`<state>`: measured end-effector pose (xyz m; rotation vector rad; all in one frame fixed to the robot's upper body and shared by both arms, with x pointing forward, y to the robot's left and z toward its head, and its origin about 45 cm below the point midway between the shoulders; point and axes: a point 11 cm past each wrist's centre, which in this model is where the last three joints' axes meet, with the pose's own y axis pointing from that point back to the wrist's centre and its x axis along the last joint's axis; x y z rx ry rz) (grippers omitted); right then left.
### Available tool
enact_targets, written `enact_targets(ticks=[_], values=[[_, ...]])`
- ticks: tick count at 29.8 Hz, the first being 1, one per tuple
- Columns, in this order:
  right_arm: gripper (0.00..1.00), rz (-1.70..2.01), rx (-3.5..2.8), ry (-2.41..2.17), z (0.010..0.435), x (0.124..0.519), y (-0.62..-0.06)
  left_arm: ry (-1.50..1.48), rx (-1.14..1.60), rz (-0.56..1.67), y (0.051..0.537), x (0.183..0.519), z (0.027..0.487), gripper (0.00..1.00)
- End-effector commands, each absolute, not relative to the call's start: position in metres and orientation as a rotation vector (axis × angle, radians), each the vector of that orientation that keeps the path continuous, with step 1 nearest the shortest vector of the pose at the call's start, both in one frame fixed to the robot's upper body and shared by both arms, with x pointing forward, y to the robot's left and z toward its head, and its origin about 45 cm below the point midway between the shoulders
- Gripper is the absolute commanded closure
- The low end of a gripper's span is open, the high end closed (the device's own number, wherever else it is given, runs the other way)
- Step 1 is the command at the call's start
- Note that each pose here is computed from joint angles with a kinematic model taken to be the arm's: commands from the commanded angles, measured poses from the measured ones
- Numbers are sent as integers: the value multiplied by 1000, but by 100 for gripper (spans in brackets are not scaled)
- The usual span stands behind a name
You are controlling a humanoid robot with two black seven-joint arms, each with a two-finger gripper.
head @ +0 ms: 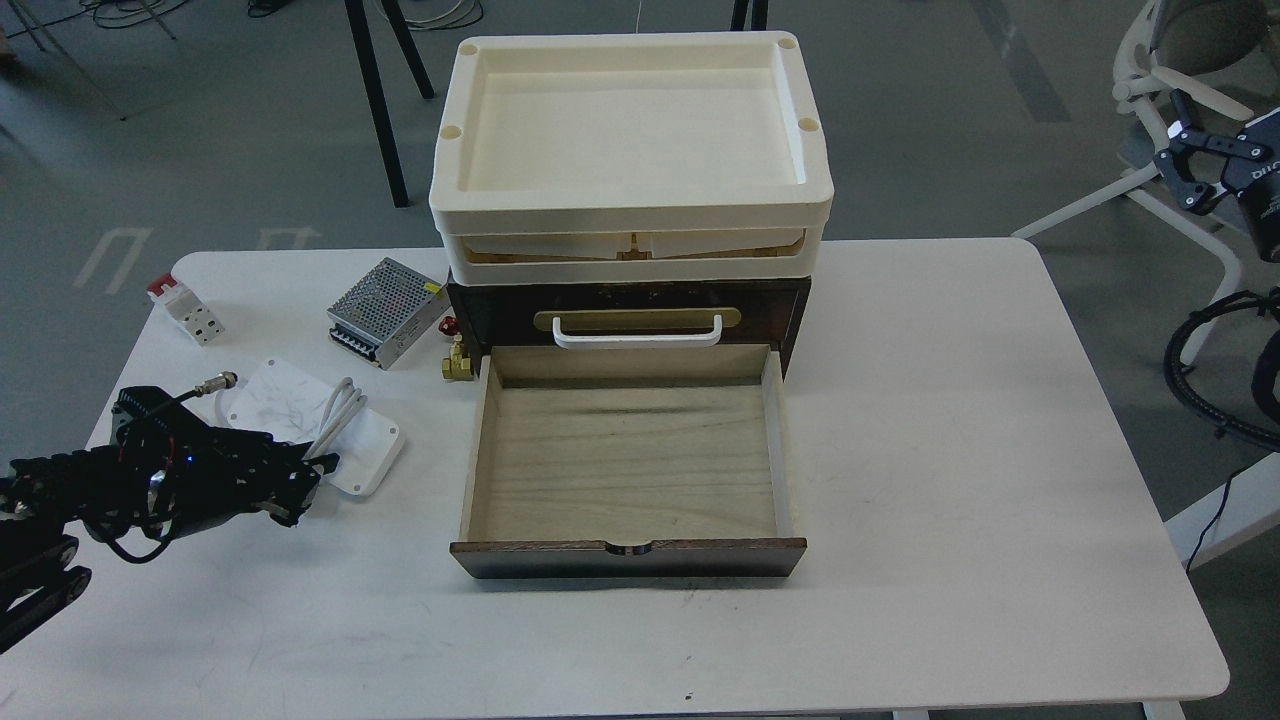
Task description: Put charging cable into cabinet
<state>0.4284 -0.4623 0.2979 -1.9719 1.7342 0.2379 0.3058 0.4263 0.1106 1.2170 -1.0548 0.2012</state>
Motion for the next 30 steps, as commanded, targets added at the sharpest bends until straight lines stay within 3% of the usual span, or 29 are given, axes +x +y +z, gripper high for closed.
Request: enact_targets(ticks=[1,6,9,12,17,21,30], values=[[0,238,-1970,1737,297,428,-463,-1134,1180,211,433,302,162,100],[0,235,-1965,1744,297,428,-465,-1165,1027,247,406,274,237,100],[0,234,-1965,1748,297,428,-466,-1120,882,286,369,261,254,100],[0,233,-1964,1756,296,427,-468,-1091,782,287,340,257,246,100],[0,227,-1950,1783,295,427,-475,-948,519,244,250,251,212,100],[0,221,-1949,1781,297,428,-475,-874,428,259,215,256,196,100],[0,234,-1951,1792,291,426,-476,-792,479,353,214,288,158,100]])
